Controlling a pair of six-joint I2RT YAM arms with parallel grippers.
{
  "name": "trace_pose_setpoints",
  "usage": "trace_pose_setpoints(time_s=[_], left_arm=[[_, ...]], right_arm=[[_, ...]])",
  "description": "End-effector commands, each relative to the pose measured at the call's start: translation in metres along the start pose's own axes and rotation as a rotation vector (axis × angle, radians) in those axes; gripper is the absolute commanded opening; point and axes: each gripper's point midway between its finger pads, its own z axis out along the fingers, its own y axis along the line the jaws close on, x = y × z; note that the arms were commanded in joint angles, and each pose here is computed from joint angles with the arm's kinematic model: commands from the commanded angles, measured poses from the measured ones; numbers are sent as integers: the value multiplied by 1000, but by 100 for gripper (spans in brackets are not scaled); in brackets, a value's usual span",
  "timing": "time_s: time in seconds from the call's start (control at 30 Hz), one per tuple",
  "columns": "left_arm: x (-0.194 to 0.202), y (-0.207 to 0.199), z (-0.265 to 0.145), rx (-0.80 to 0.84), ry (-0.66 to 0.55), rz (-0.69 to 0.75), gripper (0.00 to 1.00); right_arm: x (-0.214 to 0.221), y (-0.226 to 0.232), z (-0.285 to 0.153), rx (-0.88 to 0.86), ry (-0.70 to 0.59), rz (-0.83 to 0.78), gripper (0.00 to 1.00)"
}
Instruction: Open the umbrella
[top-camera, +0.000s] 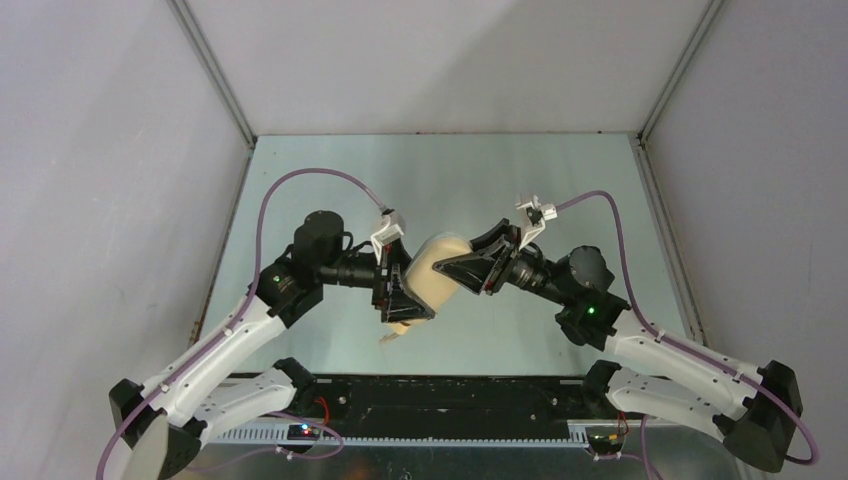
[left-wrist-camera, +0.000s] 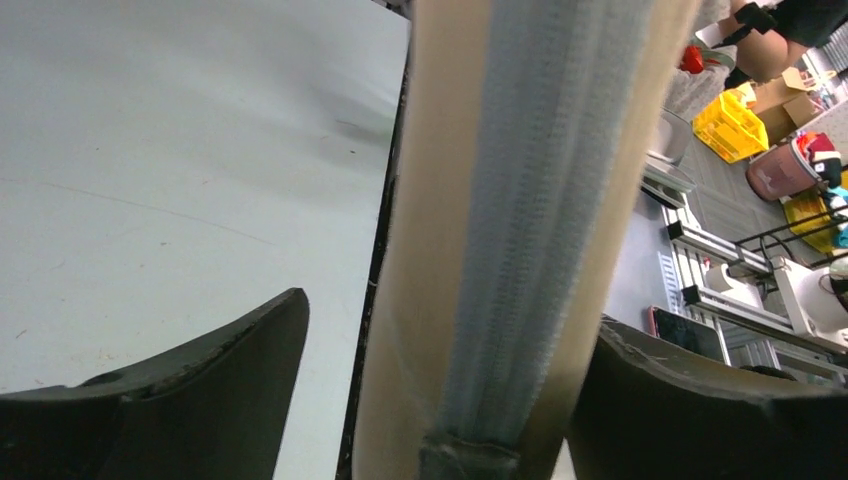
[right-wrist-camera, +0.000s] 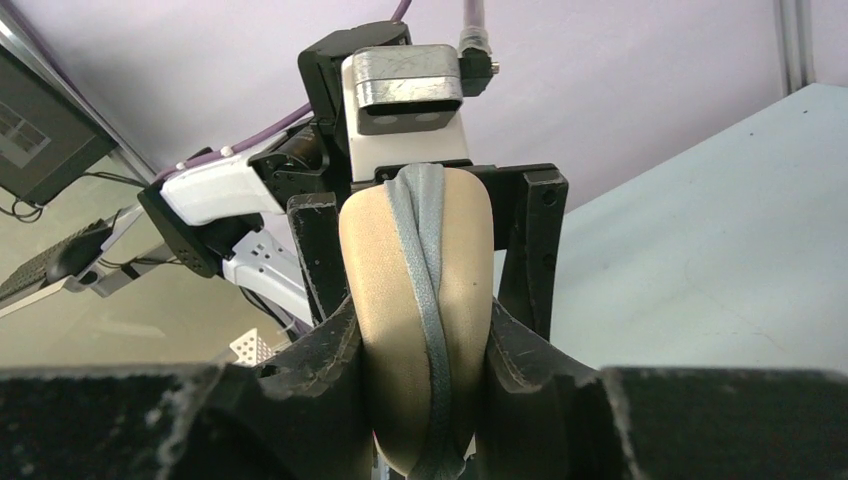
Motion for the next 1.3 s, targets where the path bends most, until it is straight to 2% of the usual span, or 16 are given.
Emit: trace_pose_setpoints(time_s=[0.0, 0.13, 0.27, 0.3, 0.4, 0.47, 0.53, 0.57, 0.6, 0.67, 0.77, 0.83, 1.07, 1.27], left_arm=[[-6, -11, 2, 61, -17, 19, 87], [-7, -13, 2, 73, -23, 21, 68], [-8, -15, 2, 83, -26, 20, 43], [-8, -15, 2, 84, -27, 18, 34], [-11, -15, 2, 84, -30, 20, 20], [-14, -15, 2, 76, -36, 20, 14], [-21, -13, 2, 53, -51, 8, 8], [-30, -13, 2, 36, -66, -6, 7], [-34, -12, 3, 27, -70, -20, 6], [-47, -14, 3, 15, -86, -44, 5], [-63, -15, 3, 6, -96, -31, 4], [-60, -4, 3, -26, -77, -57, 4], [-48, 15, 5, -30, -71, -133, 4], [-38, 22, 11, 3, -47, -214, 7]], right_arm=[[-43, 22, 5, -68, -151, -19, 0], [-42, 19, 7, -62, -154, -17, 0], [-40, 14, 7, -40, -149, -26, 0], [-39, 12, 7, -33, -147, -27, 0], [-33, 2, 6, 18, -127, -44, 3], [-32, -5, 2, 59, -115, -68, 19], [-29, -15, -4, 116, -97, -98, 57], [-26, -25, -8, 168, -79, -118, 67], [-29, -26, -13, 191, -84, -132, 81], [-31, -38, -27, 280, -76, -168, 91], [-24, -63, -48, 431, -30, -238, 94], [-18, -70, -60, 467, -3, -289, 94], [32, -85, -85, 477, 119, -427, 94], [73, -84, -87, 474, 155, -527, 89]])
